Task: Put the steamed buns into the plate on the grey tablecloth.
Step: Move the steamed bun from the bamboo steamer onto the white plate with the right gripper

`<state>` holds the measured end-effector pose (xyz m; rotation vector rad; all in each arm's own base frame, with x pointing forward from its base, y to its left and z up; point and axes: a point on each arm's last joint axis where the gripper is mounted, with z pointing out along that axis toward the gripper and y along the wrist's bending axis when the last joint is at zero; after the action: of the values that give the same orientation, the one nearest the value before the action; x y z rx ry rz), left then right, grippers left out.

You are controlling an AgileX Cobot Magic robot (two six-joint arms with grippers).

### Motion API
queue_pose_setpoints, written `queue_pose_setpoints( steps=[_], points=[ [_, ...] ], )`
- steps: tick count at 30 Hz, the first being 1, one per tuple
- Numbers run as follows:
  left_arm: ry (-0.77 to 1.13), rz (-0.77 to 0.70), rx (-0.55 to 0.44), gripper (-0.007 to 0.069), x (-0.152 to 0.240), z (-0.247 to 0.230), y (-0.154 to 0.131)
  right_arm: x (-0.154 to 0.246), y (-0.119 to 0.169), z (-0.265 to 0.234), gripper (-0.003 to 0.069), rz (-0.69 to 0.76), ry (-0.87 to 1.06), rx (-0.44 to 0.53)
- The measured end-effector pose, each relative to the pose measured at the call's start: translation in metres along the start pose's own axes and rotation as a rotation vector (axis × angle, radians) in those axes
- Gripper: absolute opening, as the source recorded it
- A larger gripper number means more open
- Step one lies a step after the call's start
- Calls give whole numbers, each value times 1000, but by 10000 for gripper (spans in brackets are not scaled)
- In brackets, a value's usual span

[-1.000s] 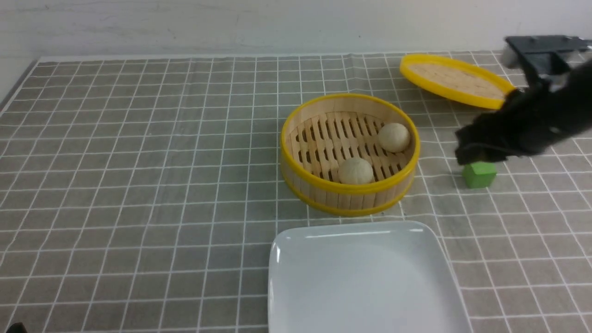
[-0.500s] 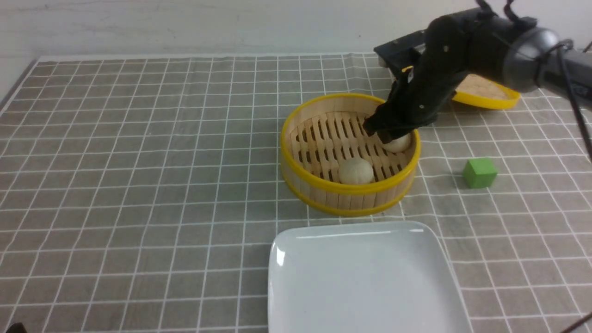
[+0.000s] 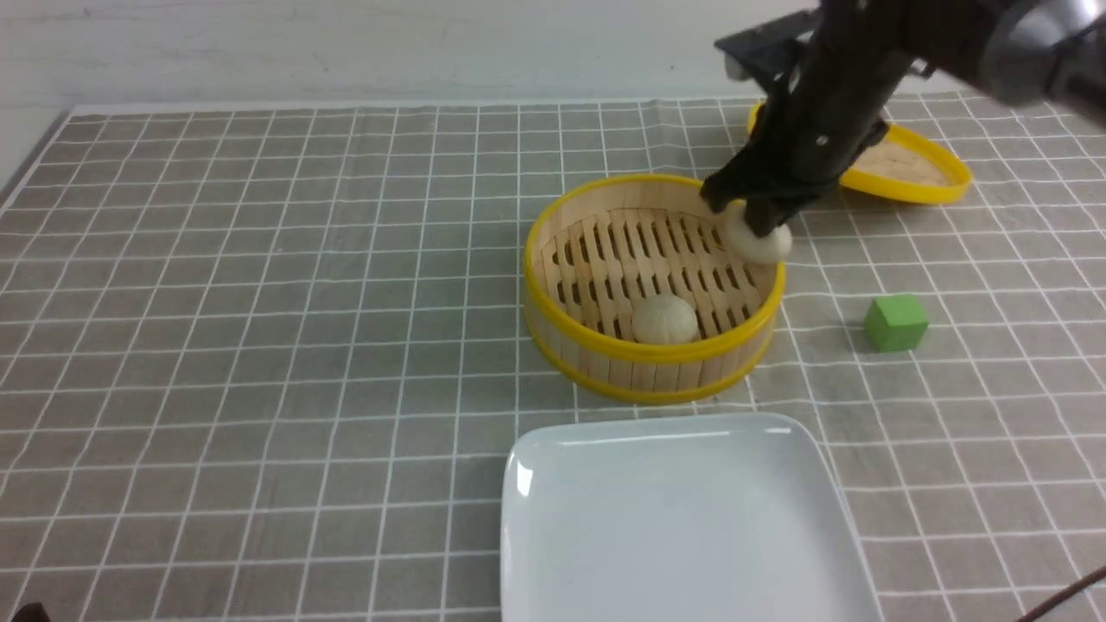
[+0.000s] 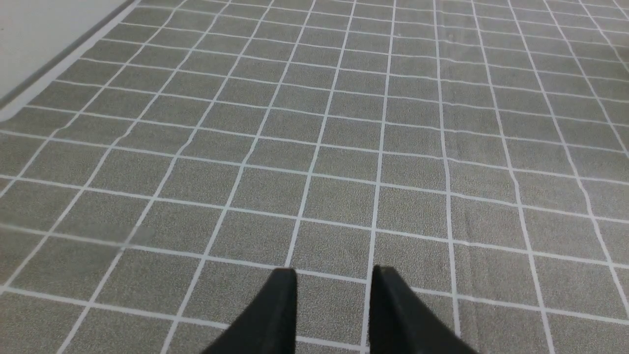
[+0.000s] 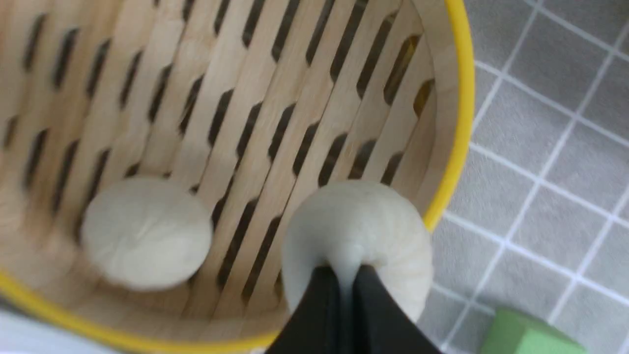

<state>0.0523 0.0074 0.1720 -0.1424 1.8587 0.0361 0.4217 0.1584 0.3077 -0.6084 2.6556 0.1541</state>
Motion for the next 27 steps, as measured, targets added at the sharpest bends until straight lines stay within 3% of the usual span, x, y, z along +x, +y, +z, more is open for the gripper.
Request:
queue_pose_setpoints(
  steps=[6, 9, 12, 16, 20, 22, 23, 24, 27],
  points=[
    [0, 0, 0, 241, 0, 0, 0, 28, 22, -90, 15, 23, -103, -133],
    [0, 0, 0, 241, 0, 0, 0, 52, 35, -93, 15, 40, -54, -187],
    [0, 0, 0, 241, 0, 0, 0, 103, 62, -70, 18, 35, 126, -260],
    [0, 0, 0, 241, 0, 0, 0, 156, 88, -20, 35, 1, 301, -272],
    [0, 0, 0, 241, 0, 0, 0, 178, 99, 14, 80, -28, 305, -242],
    [0, 0, 0, 241, 0, 0, 0, 184, 104, 33, 181, -42, 300, -224],
    [0, 0, 0, 241, 0, 0, 0, 184, 104, 34, 190, -41, 299, -224],
    [0, 0, 0, 241, 0, 0, 0, 184, 105, 39, 270, -43, 306, -222],
    [0, 0, 0, 241, 0, 0, 0, 179, 106, 35, 422, -58, 322, -222]
  ],
)
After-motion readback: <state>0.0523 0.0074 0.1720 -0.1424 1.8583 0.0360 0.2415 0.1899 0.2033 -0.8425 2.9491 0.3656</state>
